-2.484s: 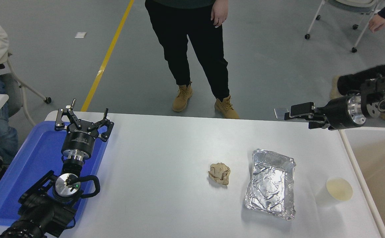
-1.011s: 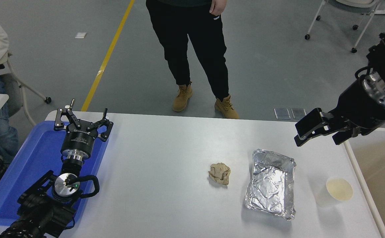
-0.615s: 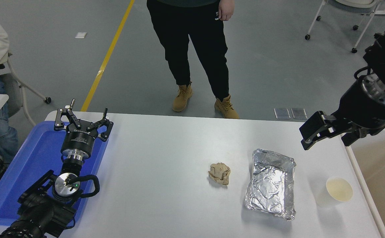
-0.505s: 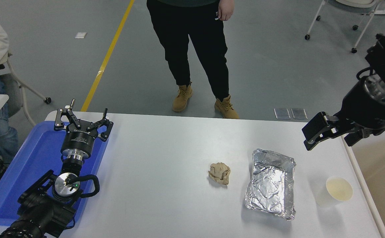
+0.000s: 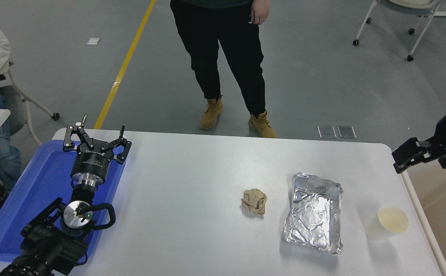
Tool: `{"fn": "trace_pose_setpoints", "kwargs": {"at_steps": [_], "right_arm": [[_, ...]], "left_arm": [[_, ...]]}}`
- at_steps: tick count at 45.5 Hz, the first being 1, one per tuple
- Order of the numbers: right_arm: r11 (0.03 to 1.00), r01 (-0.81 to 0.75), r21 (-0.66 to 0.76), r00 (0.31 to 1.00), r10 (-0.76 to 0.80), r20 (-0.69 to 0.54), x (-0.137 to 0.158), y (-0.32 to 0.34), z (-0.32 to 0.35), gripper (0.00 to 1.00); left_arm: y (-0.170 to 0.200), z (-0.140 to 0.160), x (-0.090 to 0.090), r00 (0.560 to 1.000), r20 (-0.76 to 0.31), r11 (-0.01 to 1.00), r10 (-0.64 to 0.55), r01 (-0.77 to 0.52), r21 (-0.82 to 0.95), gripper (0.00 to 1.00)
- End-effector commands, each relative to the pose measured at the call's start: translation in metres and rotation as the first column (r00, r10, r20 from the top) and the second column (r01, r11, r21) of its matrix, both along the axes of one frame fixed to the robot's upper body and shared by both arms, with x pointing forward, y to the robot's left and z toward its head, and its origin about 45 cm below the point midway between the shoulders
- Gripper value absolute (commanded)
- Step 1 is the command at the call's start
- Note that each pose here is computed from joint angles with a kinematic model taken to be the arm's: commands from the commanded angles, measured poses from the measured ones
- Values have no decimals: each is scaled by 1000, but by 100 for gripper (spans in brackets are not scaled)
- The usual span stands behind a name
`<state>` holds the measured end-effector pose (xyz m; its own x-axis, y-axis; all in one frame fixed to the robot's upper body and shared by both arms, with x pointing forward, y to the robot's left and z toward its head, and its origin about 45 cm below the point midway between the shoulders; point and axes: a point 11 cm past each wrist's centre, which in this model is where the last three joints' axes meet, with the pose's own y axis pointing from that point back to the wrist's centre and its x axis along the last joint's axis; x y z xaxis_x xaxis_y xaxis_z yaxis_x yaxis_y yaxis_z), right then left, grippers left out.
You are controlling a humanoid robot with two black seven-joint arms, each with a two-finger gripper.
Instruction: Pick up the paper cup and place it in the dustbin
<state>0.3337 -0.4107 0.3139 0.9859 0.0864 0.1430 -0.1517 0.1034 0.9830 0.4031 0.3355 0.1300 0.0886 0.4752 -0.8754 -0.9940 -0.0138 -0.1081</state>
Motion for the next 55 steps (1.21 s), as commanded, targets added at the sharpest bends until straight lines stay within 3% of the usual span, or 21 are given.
{"fn": "trace_pose_setpoints", "kwargs": {"at_steps": [1, 55], "right_arm": [[1000, 8, -27, 1000, -8, 28, -7, -44, -46, 100], [998, 61, 36, 998, -62, 14, -37, -67, -173, 100]], "left_arm": [[0, 0, 0, 1000, 1, 1000, 0, 0, 0, 100], [0, 0, 0, 1000, 1, 1000, 0, 0, 0, 100]]}}
